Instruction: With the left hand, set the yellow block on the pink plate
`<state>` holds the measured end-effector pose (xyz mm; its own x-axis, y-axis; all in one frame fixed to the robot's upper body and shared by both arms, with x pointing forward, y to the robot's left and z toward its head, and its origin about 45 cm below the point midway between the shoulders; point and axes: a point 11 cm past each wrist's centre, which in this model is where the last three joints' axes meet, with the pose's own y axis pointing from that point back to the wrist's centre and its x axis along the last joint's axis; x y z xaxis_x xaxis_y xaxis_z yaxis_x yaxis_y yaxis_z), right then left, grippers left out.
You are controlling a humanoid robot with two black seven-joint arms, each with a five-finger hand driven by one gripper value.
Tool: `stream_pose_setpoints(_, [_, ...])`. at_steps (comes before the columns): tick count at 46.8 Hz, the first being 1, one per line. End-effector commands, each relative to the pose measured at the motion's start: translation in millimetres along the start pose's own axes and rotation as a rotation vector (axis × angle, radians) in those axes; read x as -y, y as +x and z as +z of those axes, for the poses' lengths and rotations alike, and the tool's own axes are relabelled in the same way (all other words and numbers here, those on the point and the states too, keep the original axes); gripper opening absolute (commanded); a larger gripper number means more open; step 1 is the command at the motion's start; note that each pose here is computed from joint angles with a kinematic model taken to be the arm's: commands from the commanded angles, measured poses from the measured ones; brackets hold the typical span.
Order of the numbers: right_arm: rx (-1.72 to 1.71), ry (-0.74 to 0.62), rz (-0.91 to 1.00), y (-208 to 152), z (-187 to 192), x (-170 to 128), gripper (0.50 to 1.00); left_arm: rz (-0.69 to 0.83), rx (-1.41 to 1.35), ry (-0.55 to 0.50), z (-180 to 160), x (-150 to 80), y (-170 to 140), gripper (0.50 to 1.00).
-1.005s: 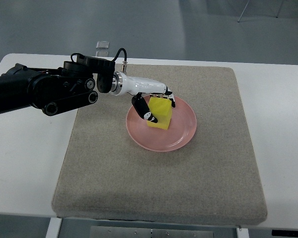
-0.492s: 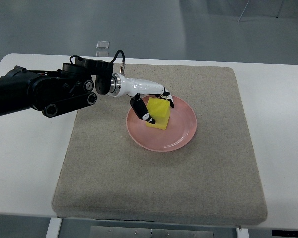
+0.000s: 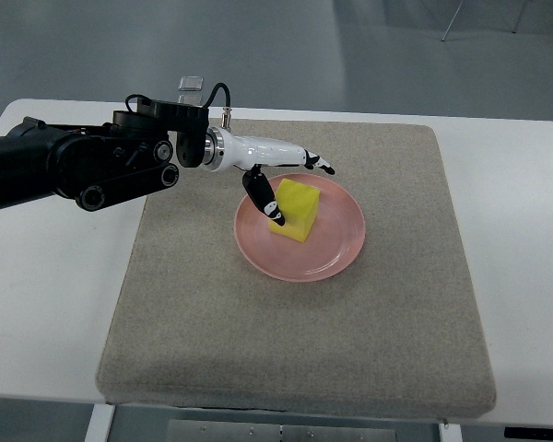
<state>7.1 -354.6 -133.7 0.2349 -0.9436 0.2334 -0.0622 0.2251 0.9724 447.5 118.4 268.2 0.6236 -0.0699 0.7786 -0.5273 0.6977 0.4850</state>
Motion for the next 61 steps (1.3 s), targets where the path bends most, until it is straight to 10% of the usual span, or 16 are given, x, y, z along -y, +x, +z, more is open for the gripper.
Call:
stream_pose_setpoints(1, [0.0,0.0,0.0,0,0,0,0.924,0.03,-0.018,0.005,-5,-6,8,0.973])
stream_pose_setpoints(27, [0.0,0.0,0.0,0,0,0,0.924,0.124,-0.058,0.042,-23,-22,34,0.975])
stream_pose_setpoints(61, [0.0,0.0,0.0,0,0,0,0.924,0.523,-0.504,0.258,-133,-70,73,0.973])
